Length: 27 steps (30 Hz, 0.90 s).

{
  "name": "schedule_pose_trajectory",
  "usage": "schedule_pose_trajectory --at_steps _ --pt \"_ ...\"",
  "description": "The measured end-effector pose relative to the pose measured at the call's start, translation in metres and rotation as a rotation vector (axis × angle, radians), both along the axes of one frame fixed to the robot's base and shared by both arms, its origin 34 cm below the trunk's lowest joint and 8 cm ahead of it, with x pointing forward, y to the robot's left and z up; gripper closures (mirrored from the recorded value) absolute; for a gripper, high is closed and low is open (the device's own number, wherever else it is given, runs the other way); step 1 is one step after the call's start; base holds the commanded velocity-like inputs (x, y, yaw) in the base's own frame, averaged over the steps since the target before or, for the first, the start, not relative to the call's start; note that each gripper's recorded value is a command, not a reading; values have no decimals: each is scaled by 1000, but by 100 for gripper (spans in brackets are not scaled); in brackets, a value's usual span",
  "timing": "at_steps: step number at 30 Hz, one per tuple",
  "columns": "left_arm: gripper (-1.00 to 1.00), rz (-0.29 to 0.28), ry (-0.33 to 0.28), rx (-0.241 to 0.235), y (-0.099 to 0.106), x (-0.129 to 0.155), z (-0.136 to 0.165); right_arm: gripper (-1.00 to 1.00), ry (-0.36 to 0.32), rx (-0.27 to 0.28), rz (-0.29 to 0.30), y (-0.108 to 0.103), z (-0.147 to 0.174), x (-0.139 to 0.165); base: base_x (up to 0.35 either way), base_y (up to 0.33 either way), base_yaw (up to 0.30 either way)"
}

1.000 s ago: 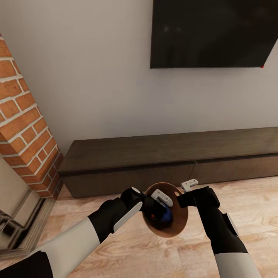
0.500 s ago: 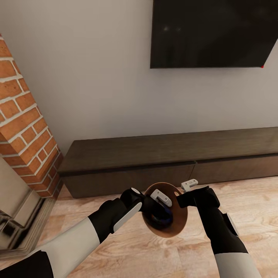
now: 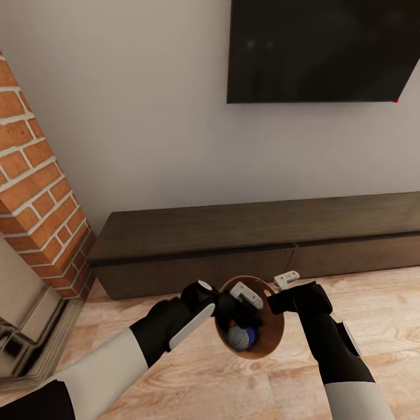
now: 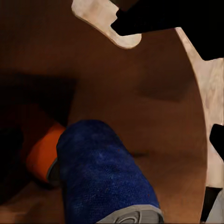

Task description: Put the three can of soda from the living room inside the tash can in the kitchen.

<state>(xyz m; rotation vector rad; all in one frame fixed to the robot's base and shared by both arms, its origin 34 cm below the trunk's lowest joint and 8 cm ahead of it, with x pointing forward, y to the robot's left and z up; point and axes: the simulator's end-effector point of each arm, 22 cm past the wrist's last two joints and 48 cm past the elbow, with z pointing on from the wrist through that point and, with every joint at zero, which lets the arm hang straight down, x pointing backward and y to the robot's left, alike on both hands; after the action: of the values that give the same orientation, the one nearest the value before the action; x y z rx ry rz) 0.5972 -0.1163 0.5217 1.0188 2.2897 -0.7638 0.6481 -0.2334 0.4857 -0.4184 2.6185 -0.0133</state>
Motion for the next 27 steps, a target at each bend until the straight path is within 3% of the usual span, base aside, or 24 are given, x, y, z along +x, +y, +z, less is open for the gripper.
schedule_pose_trajectory --at_steps 3,8,14,19,21,27 --pt "-100 -28 -31 -32 -4 -3 26 100 4 7 -2 1 -1 -1 0 0 0" --pt "-100 -57 -81 -24 20 -5 51 100 5 0 -4 -2 -2 -1 0 0 0" --pt "-100 -64 -70 5 48 -18 46 100 7 -1 -12 -7 -2 -1 0 0 0" --pt "-100 65 -52 11 126 16 40 100 5 -6 -20 -14 -2 -1 0 0 0" --pt "-100 92 -38 -3 140 18 36 100 6 -4 -22 -15 -2 -1 0 0 0" --pt "-100 245 -50 -48 202 42 32 100 5 -21 -27 -26 -2 -1 0 0 0"
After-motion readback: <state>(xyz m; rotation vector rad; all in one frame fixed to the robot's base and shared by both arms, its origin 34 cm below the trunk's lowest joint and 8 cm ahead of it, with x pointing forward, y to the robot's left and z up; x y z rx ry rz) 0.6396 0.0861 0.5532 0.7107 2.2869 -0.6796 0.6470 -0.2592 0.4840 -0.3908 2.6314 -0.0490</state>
